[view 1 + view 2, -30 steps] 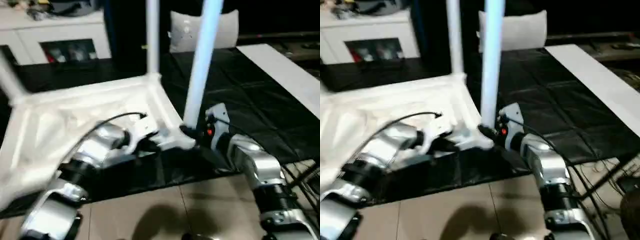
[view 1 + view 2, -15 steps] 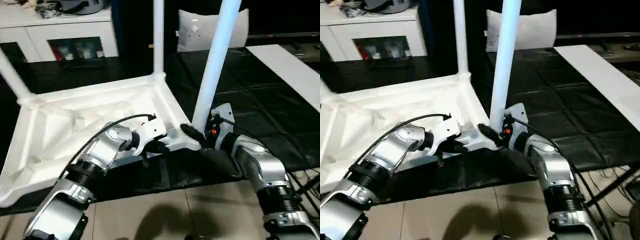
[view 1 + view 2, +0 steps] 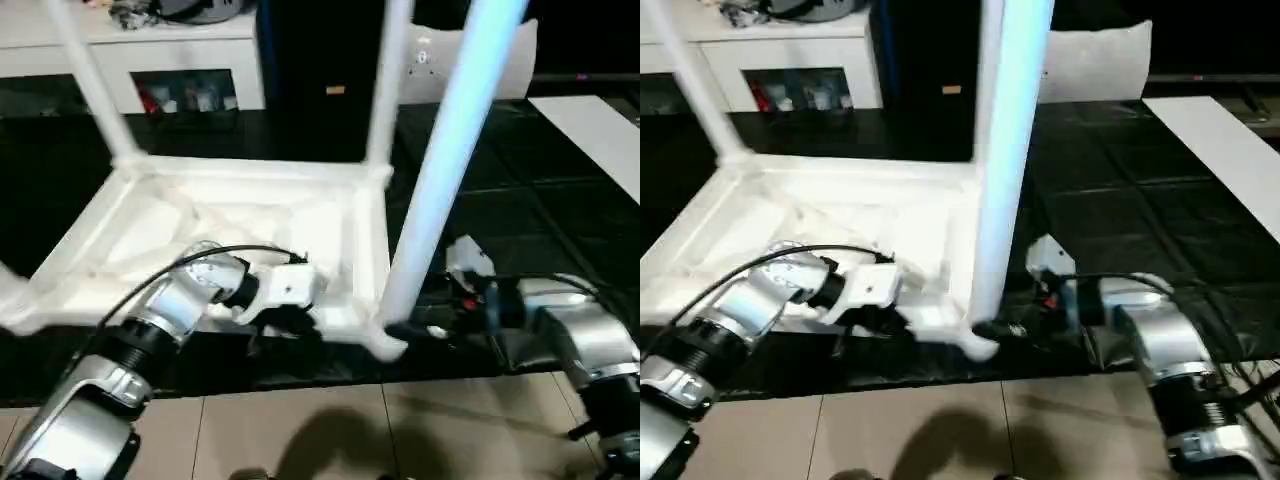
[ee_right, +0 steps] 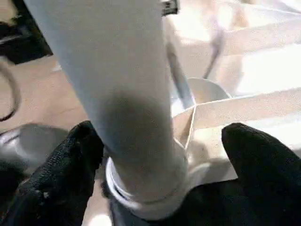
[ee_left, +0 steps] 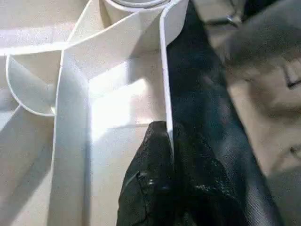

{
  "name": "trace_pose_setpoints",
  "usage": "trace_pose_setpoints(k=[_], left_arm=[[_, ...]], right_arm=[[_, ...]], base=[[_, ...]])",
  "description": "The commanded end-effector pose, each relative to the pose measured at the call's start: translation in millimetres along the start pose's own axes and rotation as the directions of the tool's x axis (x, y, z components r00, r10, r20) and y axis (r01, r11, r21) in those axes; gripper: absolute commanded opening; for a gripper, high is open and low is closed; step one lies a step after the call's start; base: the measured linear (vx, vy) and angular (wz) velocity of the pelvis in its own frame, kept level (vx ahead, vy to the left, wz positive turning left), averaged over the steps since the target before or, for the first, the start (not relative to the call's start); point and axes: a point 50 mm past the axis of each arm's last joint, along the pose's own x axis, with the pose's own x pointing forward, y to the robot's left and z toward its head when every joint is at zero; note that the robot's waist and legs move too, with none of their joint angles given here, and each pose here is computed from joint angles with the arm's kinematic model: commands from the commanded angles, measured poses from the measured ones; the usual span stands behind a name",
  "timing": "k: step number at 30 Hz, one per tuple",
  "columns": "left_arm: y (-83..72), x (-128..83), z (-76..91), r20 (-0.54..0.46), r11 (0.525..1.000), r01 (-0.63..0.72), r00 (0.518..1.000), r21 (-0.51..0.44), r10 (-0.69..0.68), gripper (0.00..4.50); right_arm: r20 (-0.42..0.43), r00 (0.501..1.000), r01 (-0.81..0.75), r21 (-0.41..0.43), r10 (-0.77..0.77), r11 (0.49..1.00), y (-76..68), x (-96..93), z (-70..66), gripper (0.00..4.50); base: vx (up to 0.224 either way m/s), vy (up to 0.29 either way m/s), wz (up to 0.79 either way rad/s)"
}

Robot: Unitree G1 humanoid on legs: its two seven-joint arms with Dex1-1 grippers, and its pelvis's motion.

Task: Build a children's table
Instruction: Rotate leg to tighten

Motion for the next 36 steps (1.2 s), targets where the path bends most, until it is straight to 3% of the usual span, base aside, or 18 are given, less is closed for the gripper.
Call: trace_pose_setpoints(k=[1, 7, 18, 24, 25, 30, 33, 34, 36], left_arm=[[-6.4, 8, 5.7, -0.029, 0.993, 0.1, 0.995, 0.069, -0.099, 0.0], [-11.3, 7, 5.4, -0.05, 0.98, 0.168, 0.985, 0.106, -0.163, 0.0], [-11.2, 9, 6.5, -0.041, 0.979, 0.172, 0.985, 0.109, -0.169, 0.0], [-10.1, 12, 6.6, 0.041, 0.991, 0.134, 0.99, 0.03, -0.135, 0.0], [-4.1, 14, 8.8, 0.089, 0.997, 0.068, 0.994, -0.045, -0.064, 0.0], [10.2, 17, 14.7, 0.139, 0.985, -0.073, 0.986, -0.156, 0.095, 0.0], [18.6, 22, 20.0, 0.144, 0.962, -0.149, 0.972, -0.228, 0.184, 0.0], [24.9, 26, 22.9, 0.133, 0.933, -0.207, 0.958, -0.293, 0.254, 0.0], [26.4, 28, 24.1, 0.13, 0.924, -0.223, 0.953, -0.311, 0.274, 0.0]], right_arm=[[0.009, 0.999, -0.037, -0.018, 0.037, 0.999, 0.1, 0.2, 5.2, 3.84], [-0.017, 0.988, -0.153, 0.008, 0.153, 0.988, 8.4, 4.6, 0.9, 3.27], [0.013, 0.976, -0.216, 0.053, 0.216, 0.975, 12.2, 8.9, -1.5, 2.35], [0.072, 0.974, -0.219, 0.081, 0.213, 0.972, 14.8, 11.1, -0.7, 2.05], [0.109, 0.986, -0.138, 0.095, 0.127, 0.986, 11.0, 15.5, 1.4, 2.05], [0.097, 0.983, 0.143, 0.12, -0.155, 0.982, -7.4, 29.5, 1.6, 2.01], [0.076, 0.925, 0.354, 0.191, -0.373, 0.916, -21.9, 45.3, 5.2, 1.99], [0.06, 0.862, 0.478, 0.234, -0.504, 0.846, -30.7, 54.0, 8.5, 1.98], [0.054, 0.843, 0.508, 0.244, -0.534, 0.826, -32.4, 56.2, 9.2, 1.98]], base=[[0.0, 0.0, 0.0], [0.0, 0.0, 0.0], [0.0, 0.0, 0.0], [0.0, 0.0, 0.0], [0.0, 0.0, 0.0], [0.0, 0.0, 0.0], [0.0, 0.0, 0.0], [0.0, 0.0, 0.0], [0.0, 0.0, 0.0]])
